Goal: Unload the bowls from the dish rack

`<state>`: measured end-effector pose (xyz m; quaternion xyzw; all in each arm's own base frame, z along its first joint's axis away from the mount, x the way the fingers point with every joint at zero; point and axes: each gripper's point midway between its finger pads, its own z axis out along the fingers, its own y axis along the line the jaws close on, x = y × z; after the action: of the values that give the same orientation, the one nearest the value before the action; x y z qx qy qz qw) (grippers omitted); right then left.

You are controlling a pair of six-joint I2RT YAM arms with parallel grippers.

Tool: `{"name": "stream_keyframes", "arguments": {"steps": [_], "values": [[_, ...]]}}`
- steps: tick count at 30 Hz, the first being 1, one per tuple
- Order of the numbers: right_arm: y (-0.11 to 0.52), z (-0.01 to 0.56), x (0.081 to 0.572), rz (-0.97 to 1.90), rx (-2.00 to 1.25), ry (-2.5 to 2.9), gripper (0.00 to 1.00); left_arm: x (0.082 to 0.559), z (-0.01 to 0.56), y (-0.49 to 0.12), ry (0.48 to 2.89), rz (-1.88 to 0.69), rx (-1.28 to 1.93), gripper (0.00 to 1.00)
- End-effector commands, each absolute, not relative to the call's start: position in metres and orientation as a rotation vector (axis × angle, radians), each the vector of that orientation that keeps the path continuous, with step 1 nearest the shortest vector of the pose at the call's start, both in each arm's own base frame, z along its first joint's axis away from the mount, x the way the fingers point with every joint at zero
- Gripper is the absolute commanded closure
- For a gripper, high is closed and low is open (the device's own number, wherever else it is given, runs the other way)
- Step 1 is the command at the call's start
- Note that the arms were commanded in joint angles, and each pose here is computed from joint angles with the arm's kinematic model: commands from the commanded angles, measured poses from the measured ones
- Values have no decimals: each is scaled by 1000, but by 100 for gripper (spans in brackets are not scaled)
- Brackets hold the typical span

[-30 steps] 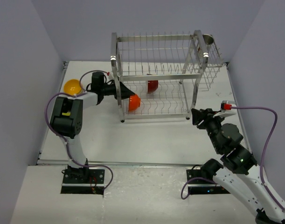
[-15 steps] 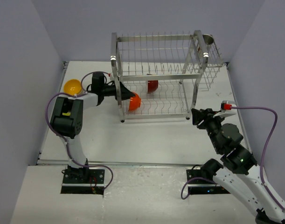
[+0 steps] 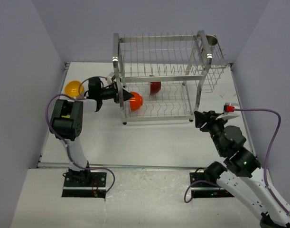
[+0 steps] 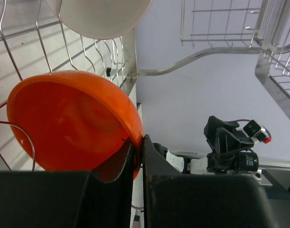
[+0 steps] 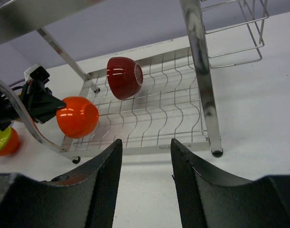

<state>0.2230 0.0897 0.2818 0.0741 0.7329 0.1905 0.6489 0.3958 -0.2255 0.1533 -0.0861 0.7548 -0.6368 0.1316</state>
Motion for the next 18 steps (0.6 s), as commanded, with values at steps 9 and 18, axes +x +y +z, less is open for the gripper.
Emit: {"name": "stream_keyframes", "arguments": {"steps": [9, 18], "values": [[94, 278, 230, 414, 157, 1676, 53, 399, 210, -203, 1778, -2072, -211, 100], [95, 274, 233, 404, 157, 1684, 53, 403, 225, -204, 1751, -2060, -132, 100]]}}
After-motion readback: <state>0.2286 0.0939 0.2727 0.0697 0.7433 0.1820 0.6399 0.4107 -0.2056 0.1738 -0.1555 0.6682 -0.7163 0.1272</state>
